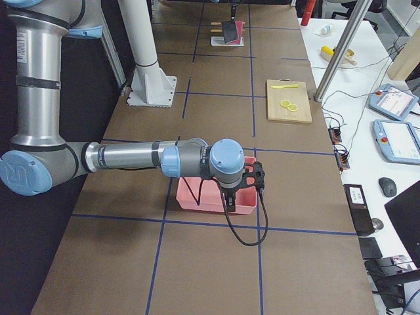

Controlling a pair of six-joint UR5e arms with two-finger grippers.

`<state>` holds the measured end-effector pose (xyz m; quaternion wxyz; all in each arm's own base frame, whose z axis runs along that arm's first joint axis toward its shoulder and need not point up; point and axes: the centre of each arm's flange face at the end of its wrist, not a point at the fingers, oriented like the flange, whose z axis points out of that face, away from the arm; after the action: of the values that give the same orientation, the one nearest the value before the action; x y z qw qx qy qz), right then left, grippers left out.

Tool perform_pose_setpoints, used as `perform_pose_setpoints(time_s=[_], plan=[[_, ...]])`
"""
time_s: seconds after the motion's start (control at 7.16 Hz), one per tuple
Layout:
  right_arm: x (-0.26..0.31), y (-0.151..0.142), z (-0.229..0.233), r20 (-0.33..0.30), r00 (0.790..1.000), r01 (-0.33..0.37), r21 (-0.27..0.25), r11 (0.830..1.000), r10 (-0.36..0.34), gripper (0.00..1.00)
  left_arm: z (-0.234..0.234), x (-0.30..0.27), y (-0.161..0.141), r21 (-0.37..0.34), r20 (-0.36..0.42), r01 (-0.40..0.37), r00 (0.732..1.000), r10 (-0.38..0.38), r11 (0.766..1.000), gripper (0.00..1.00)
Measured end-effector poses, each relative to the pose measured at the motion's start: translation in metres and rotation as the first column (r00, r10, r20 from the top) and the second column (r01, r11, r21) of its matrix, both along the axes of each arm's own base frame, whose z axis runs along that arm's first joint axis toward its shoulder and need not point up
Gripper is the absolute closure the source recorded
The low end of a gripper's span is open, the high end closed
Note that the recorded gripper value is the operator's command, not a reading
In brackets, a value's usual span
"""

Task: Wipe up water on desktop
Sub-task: 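Grasp the gray-and-pink cloth with the left gripper and lift it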

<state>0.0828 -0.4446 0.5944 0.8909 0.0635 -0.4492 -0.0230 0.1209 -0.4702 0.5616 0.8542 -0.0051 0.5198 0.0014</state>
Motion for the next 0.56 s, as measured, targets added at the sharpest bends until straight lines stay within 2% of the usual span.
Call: perform_pose_setpoints(time_s=[0.42,0.56], plan=[[0.0000,-0.0005,-0.0006,0.000,1.000,0.000,0.001,1.000,0.000,0.00,0.0019,-0.0014,-0.0009,-0.003,0.004,0.005,1.000,-0.005,1.000,0.88],[0.0000,-0.0005,-0.0006,0.000,1.000,0.000,0.001,1.000,0.000,0.00,0.0033,-0.0031,-0.0013,-0.005,0.007,0.009,1.000,-0.009,1.000,0.89]])
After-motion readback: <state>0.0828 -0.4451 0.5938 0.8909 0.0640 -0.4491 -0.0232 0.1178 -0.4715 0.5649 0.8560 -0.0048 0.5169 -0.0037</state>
